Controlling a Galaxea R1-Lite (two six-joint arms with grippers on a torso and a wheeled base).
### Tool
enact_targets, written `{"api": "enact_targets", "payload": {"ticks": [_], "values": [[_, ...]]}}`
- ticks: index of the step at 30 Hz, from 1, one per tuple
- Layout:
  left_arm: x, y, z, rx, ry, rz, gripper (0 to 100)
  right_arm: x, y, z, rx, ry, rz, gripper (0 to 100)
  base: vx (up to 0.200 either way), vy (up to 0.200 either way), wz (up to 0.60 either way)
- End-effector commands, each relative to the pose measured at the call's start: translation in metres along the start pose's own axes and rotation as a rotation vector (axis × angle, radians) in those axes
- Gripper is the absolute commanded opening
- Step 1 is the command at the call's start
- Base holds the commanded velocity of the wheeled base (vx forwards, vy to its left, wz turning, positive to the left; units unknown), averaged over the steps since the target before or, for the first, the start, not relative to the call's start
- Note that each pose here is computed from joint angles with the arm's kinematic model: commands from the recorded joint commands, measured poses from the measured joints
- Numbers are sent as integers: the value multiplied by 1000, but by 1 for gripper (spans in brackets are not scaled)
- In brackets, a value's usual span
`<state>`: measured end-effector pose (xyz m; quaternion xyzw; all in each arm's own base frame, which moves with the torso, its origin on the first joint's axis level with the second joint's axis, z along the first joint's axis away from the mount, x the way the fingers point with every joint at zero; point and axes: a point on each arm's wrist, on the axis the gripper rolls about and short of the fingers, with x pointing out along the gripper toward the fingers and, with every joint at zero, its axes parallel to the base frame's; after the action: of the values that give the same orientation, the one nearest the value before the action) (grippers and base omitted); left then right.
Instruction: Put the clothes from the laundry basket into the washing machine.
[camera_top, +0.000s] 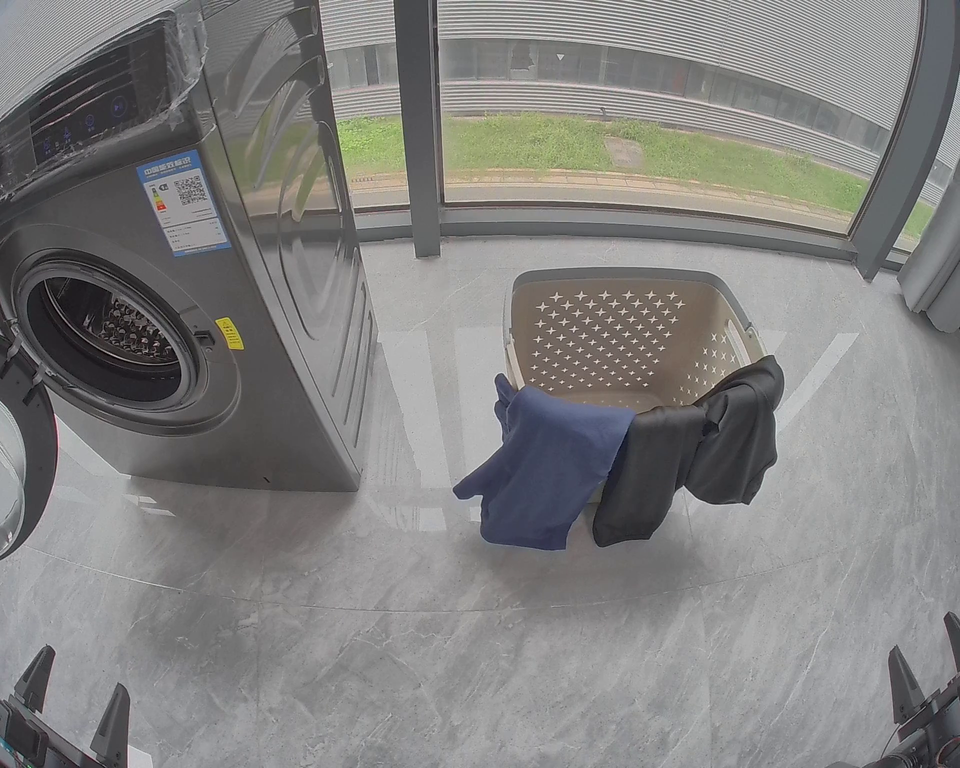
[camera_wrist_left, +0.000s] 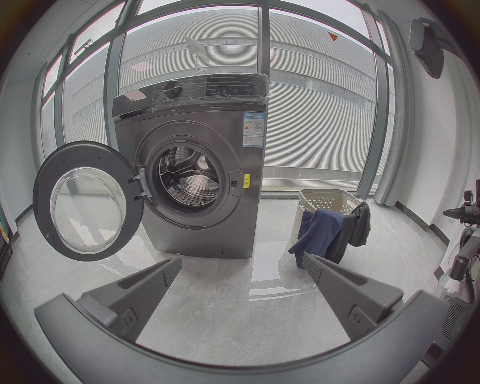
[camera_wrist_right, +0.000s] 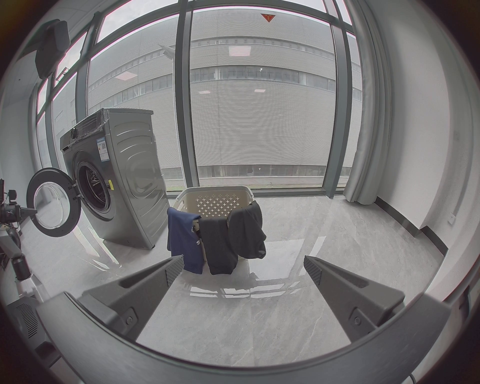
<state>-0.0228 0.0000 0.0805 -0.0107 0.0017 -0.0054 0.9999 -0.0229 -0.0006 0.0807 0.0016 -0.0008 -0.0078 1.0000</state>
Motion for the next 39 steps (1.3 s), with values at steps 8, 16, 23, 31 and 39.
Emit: {"api": "enact_targets", "payload": {"ticks": [8, 16, 23, 31, 39], "values": [[1, 0, -5, -2, 8, 0, 100, 0, 0, -5, -2, 0, 0, 100, 0, 0, 0], [1, 0, -5, -2, 8, 0, 100, 0, 0, -5, -2, 0, 0, 100, 150, 0, 0], [1, 0, -5, -2, 8, 0, 100, 0, 0, -5, -2, 0, 2, 100, 0, -86, 0], [1, 0, -5, -2, 8, 0, 100, 0, 0, -5, -2, 0, 2, 100, 0, -200, 0], [1, 0, -5, -2, 8, 0, 100, 0, 0, -5, -2, 0, 2, 100, 0, -175, 0]]}}
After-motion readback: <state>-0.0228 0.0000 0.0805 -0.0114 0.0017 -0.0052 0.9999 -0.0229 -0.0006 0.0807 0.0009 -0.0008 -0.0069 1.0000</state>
